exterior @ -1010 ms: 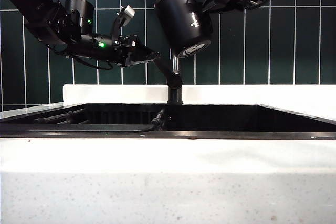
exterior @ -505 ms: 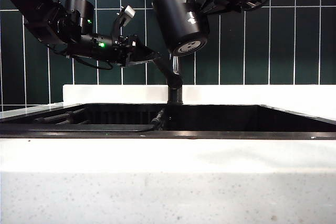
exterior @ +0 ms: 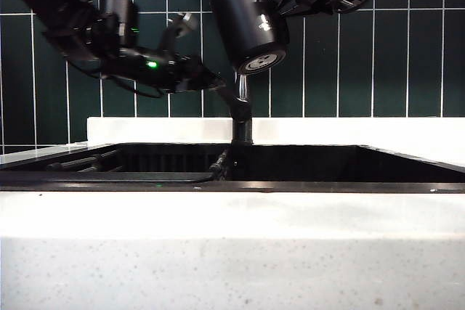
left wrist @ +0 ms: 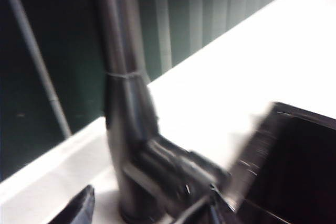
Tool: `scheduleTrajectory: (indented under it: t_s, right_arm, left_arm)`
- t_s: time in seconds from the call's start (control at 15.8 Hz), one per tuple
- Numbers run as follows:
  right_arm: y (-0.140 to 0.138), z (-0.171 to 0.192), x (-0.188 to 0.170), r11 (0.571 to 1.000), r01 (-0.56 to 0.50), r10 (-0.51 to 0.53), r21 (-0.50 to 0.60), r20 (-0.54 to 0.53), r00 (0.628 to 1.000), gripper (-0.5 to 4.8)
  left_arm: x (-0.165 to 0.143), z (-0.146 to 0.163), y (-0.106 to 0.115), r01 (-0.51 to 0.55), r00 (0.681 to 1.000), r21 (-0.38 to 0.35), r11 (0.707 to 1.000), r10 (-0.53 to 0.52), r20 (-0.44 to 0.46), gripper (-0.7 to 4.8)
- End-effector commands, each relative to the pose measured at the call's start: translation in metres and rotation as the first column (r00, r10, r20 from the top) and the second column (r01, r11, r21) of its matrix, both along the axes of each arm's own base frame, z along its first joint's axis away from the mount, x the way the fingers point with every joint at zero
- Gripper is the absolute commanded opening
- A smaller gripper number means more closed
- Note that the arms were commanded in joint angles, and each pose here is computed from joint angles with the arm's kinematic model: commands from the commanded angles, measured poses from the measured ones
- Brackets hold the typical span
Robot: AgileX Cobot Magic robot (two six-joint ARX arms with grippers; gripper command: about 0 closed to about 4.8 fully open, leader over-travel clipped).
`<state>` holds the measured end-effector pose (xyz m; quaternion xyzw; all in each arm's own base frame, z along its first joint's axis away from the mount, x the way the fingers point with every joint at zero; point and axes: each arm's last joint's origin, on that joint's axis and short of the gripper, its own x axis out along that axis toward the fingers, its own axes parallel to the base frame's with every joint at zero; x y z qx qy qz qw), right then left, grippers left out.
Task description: Pick up the mug next to the sink, go to the faucet to get some water, pour the water into the sink, and finally put the mug back to its place.
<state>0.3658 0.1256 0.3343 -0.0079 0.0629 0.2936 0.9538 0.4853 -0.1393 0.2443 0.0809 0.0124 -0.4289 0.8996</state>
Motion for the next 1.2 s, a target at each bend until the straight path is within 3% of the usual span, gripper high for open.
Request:
scheduleTrajectory:
  t_s: [0.06, 0.38, 0.5, 0.69, 0.76, 1.01, 1.2]
  right_arm:
    - [0.000, 0.017, -0.003, 0.999, -0.007, 0.002, 0.045, 0.091, 0.996, 0.01]
    - [-0.002, 0.021, -0.005, 0.999, -0.004, -0.001, 0.040, 0.109, 0.994, 0.00]
    - [-0.004, 0.023, -0.006, 1.000, 0.027, -0.027, -0.005, 0.135, 0.990, 0.00]
    - [-0.012, 0.020, -0.006, 0.992, 0.076, -0.062, -0.100, 0.133, 0.989, 0.00]
    - [-0.021, 0.018, -0.005, 0.975, 0.131, -0.109, -0.179, 0.130, 0.986, 0.00]
    - [-0.043, 0.017, -0.003, 0.911, 0.219, -0.163, -0.350, 0.183, 0.970, 0.00]
    - [-0.041, 0.009, -0.006, 0.776, 0.193, -0.067, -0.601, 0.226, 0.972, 0.00]
  left_arm:
    - [0.006, 0.005, 0.011, -0.199, 0.979, 0.013, 0.980, 0.198, 0.040, 2.67]
    - [-0.002, 0.021, 0.012, -0.167, 0.986, 0.004, 0.986, 0.167, 0.006, 2.68]
    - [-0.011, 0.038, 0.015, -0.164, 0.986, 0.039, 0.986, 0.163, 0.023, 2.68]
    - [-0.025, 0.055, 0.021, -0.162, 0.985, 0.089, 0.983, 0.167, -0.052, 2.68]
    - [-0.035, 0.065, 0.027, -0.162, 0.980, 0.114, 0.980, 0.173, -0.099, 2.68]
    - [-0.061, 0.102, 0.032, -0.162, 0.980, 0.113, 0.980, 0.173, -0.096, 2.68]
    - [-0.080, 0.130, 0.037, -0.176, 0.982, 0.091, 0.980, 0.182, -0.057, 2.68]
